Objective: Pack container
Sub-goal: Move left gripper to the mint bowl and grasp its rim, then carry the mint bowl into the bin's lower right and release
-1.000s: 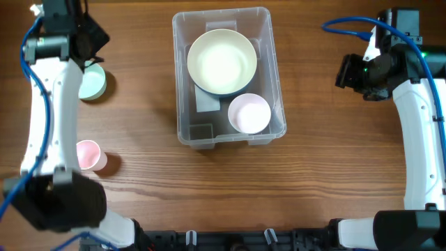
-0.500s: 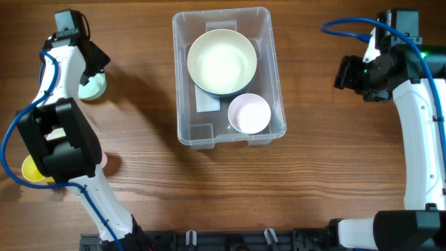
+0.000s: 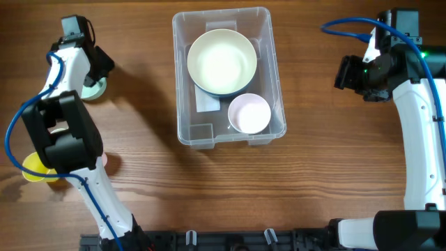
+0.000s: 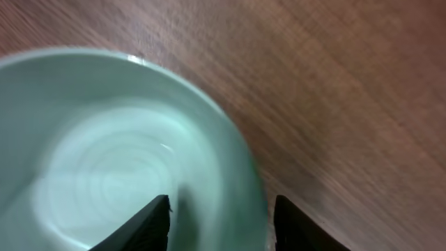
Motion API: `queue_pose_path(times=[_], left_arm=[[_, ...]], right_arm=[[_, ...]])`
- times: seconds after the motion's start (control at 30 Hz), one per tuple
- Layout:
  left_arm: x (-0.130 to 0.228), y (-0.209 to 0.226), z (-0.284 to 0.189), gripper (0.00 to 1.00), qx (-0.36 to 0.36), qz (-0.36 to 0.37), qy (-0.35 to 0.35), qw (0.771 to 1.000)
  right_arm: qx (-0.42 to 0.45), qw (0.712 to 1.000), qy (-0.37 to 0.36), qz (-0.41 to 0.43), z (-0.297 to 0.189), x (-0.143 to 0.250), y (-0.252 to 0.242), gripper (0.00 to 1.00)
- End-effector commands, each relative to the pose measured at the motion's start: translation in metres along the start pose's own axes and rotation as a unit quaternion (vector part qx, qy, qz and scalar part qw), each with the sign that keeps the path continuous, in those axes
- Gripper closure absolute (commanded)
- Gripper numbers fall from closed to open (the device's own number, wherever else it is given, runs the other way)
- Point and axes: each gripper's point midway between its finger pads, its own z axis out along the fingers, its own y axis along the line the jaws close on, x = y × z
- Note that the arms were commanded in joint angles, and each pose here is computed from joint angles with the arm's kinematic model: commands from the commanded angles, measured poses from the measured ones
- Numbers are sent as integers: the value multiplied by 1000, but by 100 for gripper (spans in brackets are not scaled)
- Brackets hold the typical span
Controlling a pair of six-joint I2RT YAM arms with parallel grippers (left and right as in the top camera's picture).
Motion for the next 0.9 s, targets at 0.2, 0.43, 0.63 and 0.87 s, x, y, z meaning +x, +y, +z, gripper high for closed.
queue_pose_path(times=[0.2, 0.43, 0.63, 0.87], left_arm=[[24, -13, 8, 96, -1, 33, 28, 999], [22, -67, -79, 96, 57, 87, -29, 994], [51, -98, -223, 96, 134, 129, -85, 979], [178, -149, -324, 96, 229, 229, -58, 944]], right_arm=[[0, 1000, 2, 0, 0, 2, 0, 30], [29, 1000, -7, 4, 0, -1, -10, 30], [42, 998, -10, 39, 0, -4, -24, 29], [45, 998, 1, 43, 0, 2, -25, 29]])
